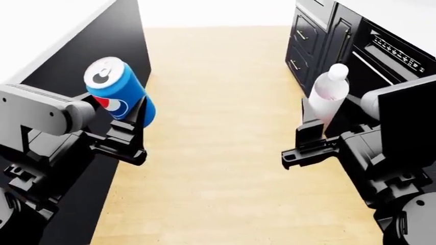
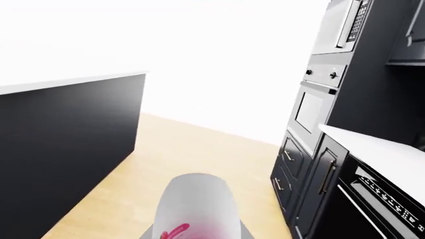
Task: Move the drinks to the dining counter.
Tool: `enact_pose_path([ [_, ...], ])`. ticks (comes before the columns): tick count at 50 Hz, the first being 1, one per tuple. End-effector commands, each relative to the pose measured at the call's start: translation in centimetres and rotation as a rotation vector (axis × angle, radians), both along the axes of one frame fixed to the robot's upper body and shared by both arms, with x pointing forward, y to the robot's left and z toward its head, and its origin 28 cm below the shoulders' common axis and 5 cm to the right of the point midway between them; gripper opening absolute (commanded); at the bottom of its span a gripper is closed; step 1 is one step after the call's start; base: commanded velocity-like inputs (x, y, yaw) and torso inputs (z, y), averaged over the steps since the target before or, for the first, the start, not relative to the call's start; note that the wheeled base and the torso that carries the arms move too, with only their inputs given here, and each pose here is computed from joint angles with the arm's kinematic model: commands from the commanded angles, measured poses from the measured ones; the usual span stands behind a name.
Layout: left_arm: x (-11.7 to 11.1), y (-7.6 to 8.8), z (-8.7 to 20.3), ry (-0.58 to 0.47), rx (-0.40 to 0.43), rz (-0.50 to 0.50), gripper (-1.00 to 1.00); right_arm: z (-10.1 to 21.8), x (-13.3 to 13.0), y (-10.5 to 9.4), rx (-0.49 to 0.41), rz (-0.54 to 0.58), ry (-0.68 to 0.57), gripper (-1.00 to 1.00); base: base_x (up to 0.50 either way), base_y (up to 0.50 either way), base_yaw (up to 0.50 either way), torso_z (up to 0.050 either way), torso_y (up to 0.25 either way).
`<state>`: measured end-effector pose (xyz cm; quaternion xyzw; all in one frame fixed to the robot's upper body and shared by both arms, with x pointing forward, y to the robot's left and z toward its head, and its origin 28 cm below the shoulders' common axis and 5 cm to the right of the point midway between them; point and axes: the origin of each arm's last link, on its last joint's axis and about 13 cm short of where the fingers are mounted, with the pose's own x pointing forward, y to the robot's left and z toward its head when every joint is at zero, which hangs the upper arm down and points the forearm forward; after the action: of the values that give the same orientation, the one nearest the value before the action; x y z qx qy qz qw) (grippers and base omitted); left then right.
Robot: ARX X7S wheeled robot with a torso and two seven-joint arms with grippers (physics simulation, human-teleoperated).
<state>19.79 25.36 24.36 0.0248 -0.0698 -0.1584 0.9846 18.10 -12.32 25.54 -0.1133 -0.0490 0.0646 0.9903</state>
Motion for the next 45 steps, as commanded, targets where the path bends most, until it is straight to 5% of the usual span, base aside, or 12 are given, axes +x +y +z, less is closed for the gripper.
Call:
enact_pose_path([
  [1,-0.09,0.11,0.04,-0.007,-0.013,0.010,-1.00,0.27,0.08,-0.09,-0.017,-0.029,-0.019,-1.00,-0.50,0.03,0.00,0.000,0.000],
  [17,-0.02,0.13,0.21,-0.011,-0.017,0.010,-1.00,0.45,0.07,0.01,-0.008,-0.018,-0.048,-1.00,-0.44,-0.33,0.00,0.001,0.001],
  [23,0.03,0.09,0.31,-0.012,-0.014,0.008,-1.00,0.45,0.07,-0.23,-0.002,-0.047,-0.040,-1.00,0.01,0.00,0.00,0.000,0.000],
  [45,-0.26,0.19,0.15,-0.014,-0.018,0.012,-1.00,0.23,0.00,-0.25,-0.064,-0.077,-0.036,-1.00,-0.50,0.03,0.00,0.000,0.001],
])
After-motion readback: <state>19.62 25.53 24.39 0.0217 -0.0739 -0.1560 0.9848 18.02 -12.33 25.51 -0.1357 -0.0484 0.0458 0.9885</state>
